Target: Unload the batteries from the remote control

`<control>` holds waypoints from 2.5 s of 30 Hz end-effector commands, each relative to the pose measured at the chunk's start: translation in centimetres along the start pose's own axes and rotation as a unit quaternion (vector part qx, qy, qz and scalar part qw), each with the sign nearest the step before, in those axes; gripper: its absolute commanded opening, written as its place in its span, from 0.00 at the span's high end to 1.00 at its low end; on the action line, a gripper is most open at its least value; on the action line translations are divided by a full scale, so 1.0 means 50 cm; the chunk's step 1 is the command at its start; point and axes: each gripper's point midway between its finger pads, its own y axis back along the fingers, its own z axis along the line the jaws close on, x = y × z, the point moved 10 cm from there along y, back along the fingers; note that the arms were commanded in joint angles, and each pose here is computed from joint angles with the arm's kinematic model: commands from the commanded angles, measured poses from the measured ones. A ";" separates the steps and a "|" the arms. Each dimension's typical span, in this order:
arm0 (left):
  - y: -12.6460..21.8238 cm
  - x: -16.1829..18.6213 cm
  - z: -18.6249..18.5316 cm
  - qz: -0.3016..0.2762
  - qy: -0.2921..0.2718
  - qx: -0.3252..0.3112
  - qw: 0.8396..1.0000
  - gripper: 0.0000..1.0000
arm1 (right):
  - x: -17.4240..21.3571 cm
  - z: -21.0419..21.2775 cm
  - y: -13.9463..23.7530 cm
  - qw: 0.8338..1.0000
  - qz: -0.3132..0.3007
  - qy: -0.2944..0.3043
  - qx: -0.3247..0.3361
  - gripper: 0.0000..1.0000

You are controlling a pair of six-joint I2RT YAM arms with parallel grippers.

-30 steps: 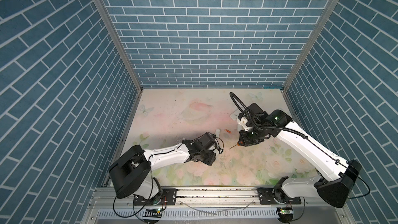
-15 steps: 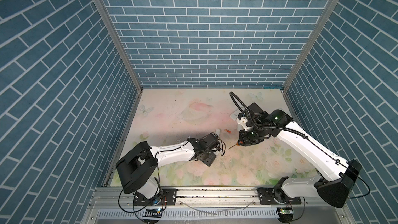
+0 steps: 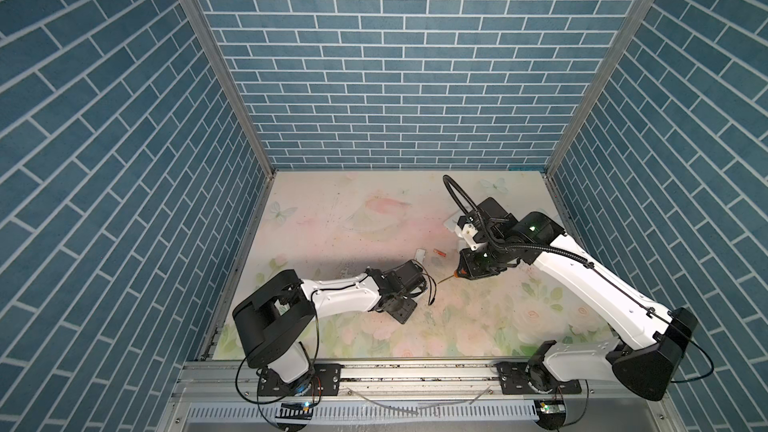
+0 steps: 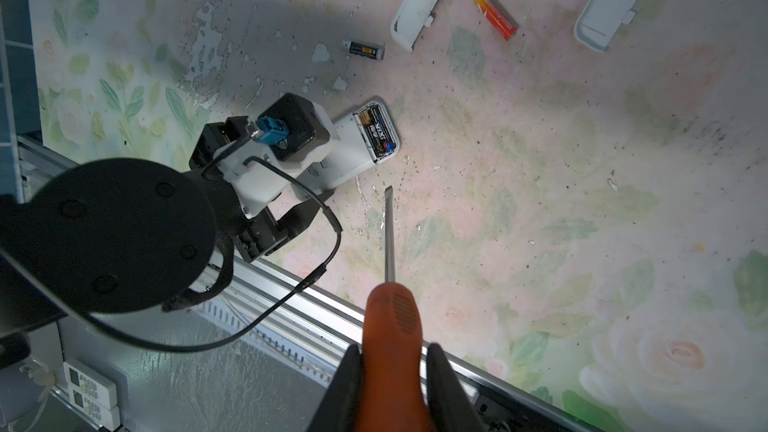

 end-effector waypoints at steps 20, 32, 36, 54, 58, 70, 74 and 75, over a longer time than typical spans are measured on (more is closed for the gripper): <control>-0.022 0.046 0.001 0.014 -0.032 0.025 0.999 0.43 | -0.036 -0.004 -0.105 0.996 0.048 0.077 0.003 1.00; -0.029 0.050 0.000 0.012 -0.033 0.031 0.999 0.44 | -0.057 0.004 -0.113 0.996 0.044 0.081 0.001 1.00; -0.031 0.052 0.000 0.014 -0.033 0.032 0.999 0.44 | -0.061 0.007 -0.110 0.996 0.044 0.083 -0.001 1.00; -0.028 0.051 -0.002 0.009 -0.033 0.036 0.999 0.46 | -0.070 0.008 -0.123 0.995 0.045 0.088 -0.002 1.00; -0.029 0.052 -0.001 0.010 -0.032 0.038 0.999 0.46 | -0.069 0.007 -0.127 0.995 0.048 0.087 -0.001 1.00; -0.029 0.052 -0.003 0.009 -0.031 0.043 0.999 0.47 | -0.066 0.002 -0.146 0.995 0.054 0.086 -0.001 1.00; -0.030 0.050 -0.003 0.008 -0.031 0.043 0.999 0.47 | -0.063 -0.002 -0.150 0.994 0.063 0.090 0.007 1.00; -0.029 0.049 -0.004 0.008 -0.031 0.044 0.999 0.47 | -0.063 -0.002 -0.149 0.994 0.063 0.091 0.009 1.00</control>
